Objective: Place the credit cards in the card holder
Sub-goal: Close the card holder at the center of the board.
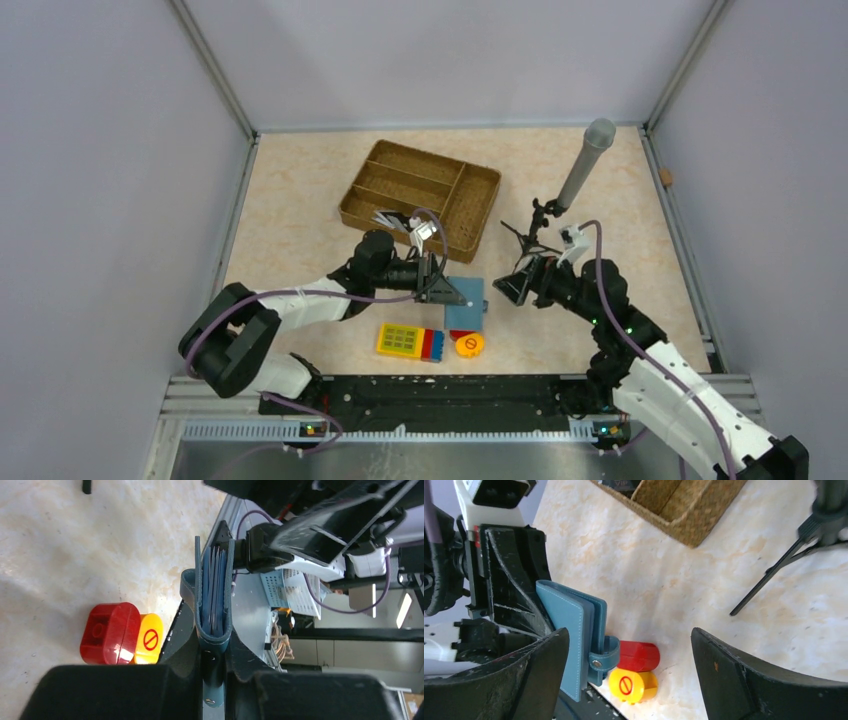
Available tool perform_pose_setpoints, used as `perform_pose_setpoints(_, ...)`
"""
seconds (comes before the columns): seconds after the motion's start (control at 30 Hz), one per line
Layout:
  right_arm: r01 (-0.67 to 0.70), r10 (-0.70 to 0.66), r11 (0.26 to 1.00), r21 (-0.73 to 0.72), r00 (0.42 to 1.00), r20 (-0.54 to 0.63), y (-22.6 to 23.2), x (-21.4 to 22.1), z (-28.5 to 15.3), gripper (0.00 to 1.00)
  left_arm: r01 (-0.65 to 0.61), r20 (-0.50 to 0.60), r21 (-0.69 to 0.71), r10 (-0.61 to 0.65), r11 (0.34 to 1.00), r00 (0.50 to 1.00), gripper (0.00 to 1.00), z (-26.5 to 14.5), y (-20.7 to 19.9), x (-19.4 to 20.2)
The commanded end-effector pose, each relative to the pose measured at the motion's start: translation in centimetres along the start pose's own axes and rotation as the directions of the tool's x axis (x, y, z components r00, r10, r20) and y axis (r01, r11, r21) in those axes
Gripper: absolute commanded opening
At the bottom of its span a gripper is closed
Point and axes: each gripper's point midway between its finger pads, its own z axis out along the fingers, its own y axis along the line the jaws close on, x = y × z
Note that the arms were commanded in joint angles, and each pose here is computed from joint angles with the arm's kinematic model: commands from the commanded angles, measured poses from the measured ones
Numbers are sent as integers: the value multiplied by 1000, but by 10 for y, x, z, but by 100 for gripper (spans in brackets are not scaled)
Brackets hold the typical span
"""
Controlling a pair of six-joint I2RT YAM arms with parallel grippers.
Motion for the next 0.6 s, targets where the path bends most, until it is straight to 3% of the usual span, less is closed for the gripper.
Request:
perform_pose_setpoints(0.0,-124,118,987,-105,991,-55,15,16,7,88,-155,-4,127,157,980,988,0,0,-30,-11)
perform_pose_setpoints(0.33,-125,106,975,-181,988,-113,20,37,5,86,-162,40,153,157,975,987,0,1,-38,-20)
perform_pose_setpoints(0.57,-117,101,987,-112,986,-134,3,48,12,85,-159,50,174,153,972,987,0,0,-42,-20)
